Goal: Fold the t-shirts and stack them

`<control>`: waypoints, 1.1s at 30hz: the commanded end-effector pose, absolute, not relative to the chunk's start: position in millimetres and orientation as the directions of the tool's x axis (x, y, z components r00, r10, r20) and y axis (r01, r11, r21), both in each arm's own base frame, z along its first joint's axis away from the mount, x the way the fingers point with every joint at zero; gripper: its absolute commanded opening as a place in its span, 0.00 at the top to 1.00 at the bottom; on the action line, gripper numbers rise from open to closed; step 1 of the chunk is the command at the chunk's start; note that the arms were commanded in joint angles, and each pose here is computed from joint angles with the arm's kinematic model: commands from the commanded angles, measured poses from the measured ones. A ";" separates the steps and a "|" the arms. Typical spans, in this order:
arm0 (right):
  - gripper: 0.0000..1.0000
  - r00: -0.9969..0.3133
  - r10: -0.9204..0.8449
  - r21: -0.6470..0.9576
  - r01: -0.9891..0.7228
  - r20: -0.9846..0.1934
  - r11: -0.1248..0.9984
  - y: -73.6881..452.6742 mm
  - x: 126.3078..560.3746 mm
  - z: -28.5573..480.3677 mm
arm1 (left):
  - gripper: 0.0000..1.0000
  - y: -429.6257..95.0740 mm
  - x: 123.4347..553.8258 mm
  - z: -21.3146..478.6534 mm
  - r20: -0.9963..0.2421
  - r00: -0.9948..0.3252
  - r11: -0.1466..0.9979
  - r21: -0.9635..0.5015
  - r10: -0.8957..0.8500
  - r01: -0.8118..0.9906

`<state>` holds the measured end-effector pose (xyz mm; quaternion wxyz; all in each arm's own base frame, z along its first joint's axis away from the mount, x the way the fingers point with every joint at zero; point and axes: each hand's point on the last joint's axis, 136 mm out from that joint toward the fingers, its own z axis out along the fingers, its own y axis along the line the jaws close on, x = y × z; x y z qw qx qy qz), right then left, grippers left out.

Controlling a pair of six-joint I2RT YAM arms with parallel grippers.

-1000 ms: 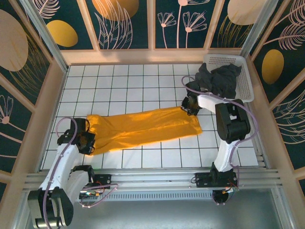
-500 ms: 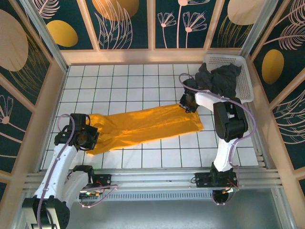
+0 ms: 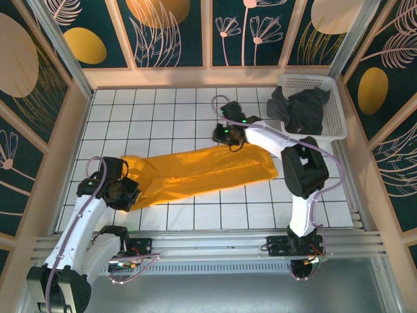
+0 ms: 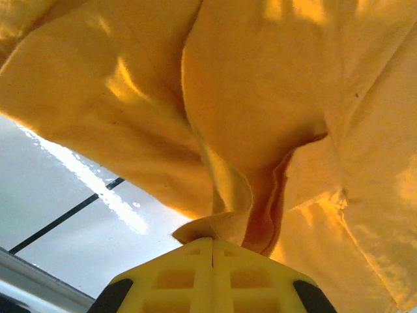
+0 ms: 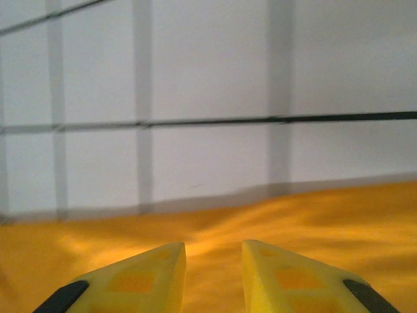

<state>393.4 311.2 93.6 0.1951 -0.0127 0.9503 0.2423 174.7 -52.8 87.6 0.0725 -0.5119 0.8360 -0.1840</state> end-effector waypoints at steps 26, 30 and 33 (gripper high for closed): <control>0.76 -0.940 0.326 0.631 0.189 -0.106 0.752 390.1 454.7 14.8 | 1.00 -74.5 303.5 85.8 0.014 -0.486 0.386 -0.588 -0.874 -0.711; 0.67 -0.942 0.245 0.666 0.033 -0.228 0.745 405.7 471.9 59.9 | 1.00 -68.3 314.2 85.7 -0.016 -0.477 0.406 -0.549 -0.879 -0.730; 0.60 -0.929 0.218 0.667 -0.040 -0.299 0.744 404.2 478.8 92.0 | 1.00 -71.3 314.9 88.7 0.007 -0.465 0.381 -0.563 -0.885 -0.733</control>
